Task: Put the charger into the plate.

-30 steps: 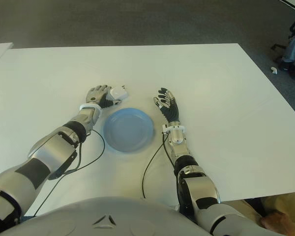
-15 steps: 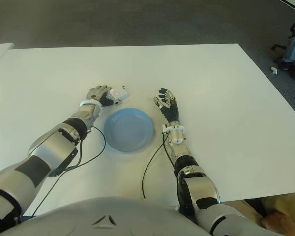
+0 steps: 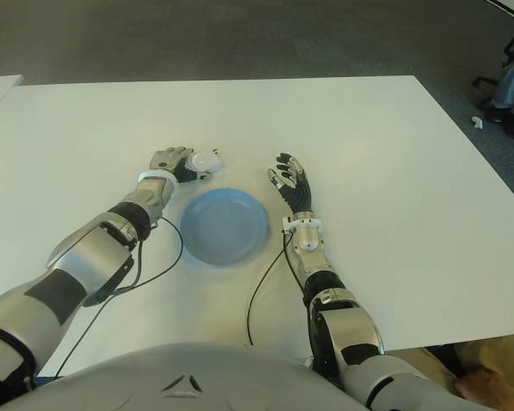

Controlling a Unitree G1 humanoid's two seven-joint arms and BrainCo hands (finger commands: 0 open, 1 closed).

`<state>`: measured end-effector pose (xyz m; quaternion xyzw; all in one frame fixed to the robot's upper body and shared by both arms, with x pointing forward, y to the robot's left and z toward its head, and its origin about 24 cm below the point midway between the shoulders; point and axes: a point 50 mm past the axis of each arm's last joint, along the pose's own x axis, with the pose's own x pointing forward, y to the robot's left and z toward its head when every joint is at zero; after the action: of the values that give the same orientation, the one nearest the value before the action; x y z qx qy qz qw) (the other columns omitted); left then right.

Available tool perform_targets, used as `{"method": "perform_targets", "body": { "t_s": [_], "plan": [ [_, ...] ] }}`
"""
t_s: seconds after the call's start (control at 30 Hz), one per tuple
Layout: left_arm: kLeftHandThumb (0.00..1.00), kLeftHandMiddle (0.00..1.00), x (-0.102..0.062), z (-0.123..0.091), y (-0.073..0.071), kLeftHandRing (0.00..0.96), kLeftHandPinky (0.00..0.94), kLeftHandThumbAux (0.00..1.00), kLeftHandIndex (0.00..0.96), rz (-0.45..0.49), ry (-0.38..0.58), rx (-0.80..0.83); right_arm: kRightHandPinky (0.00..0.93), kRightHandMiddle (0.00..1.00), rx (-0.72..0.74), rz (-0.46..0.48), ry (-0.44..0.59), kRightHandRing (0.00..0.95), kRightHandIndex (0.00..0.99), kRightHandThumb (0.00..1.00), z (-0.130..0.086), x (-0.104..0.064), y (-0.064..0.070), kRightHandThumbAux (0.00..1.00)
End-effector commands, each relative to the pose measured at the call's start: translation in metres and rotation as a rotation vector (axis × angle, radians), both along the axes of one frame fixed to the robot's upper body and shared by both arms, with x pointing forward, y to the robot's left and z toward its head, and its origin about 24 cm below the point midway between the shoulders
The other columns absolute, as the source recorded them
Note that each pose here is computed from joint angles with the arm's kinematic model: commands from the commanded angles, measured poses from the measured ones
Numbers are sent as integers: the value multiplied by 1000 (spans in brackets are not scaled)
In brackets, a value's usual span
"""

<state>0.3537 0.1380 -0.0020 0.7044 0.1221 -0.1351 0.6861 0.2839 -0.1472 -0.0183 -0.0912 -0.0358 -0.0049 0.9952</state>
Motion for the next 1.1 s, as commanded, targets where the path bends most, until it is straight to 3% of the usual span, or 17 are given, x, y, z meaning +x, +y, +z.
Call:
{"method": "perform_targets", "body": {
  "t_s": [0.03, 0.1, 0.17, 0.23, 0.3, 0.4, 0.47, 0.53, 0.6, 0.7, 0.8, 1.1],
  "plan": [
    [78, 314, -33, -43, 5, 336, 406, 193, 85, -7, 274, 47, 229, 247, -5, -43, 426, 242, 177, 526, -89, -104, -4, 570],
    [85, 303, -32, -42, 6, 315, 364, 191, 93, -11, 274, 57, 238, 248, 2, -43, 428, 246, 178, 528, -89, -104, -3, 568],
    [92, 332, -31, -41, 6, 338, 389, 195, 123, -15, 274, 67, 246, 250, 10, -43, 429, 249, 178, 532, -89, -103, -3, 566],
    [101, 436, -31, -41, 6, 439, 494, 205, 226, -18, 268, 79, 250, 251, 20, -44, 431, 253, 178, 534, -89, -103, -3, 564],
    [120, 607, -31, -40, 6, 605, 648, 222, 434, -18, 253, 88, 248, 254, 28, -45, 432, 255, 178, 543, -89, -103, -3, 561],
    [174, 711, -30, -39, 7, 700, 730, 285, 552, -8, 225, 87, 240, 257, 32, -47, 435, 257, 178, 557, -89, -103, -3, 558],
    [212, 737, -29, -39, 7, 723, 747, 327, 579, -2, 211, 84, 236, 258, 33, -47, 435, 257, 178, 562, -89, -103, -3, 557],
    [262, 750, -28, -37, 6, 734, 754, 376, 594, 13, 175, 74, 232, 259, 31, -47, 433, 257, 178, 567, -89, -103, -3, 556],
    [391, 751, -27, -35, 5, 731, 758, 491, 620, 24, 141, 67, 236, 258, 28, -46, 431, 258, 175, 566, -89, -103, -3, 557],
    [605, 739, -26, -33, 4, 721, 757, 627, 501, 29, 107, 67, 233, 256, 26, -46, 429, 257, 172, 563, -88, -102, -3, 559],
    [678, 733, -25, -32, 3, 719, 759, 672, 462, 33, 88, 65, 229, 254, 22, -47, 430, 255, 171, 556, -89, -102, -3, 562],
    [722, 737, -23, -29, 1, 735, 778, 695, 444, 70, 52, -5, 229, 254, 1, -48, 429, 250, 176, 545, -89, -102, -3, 564]
  ]
}}
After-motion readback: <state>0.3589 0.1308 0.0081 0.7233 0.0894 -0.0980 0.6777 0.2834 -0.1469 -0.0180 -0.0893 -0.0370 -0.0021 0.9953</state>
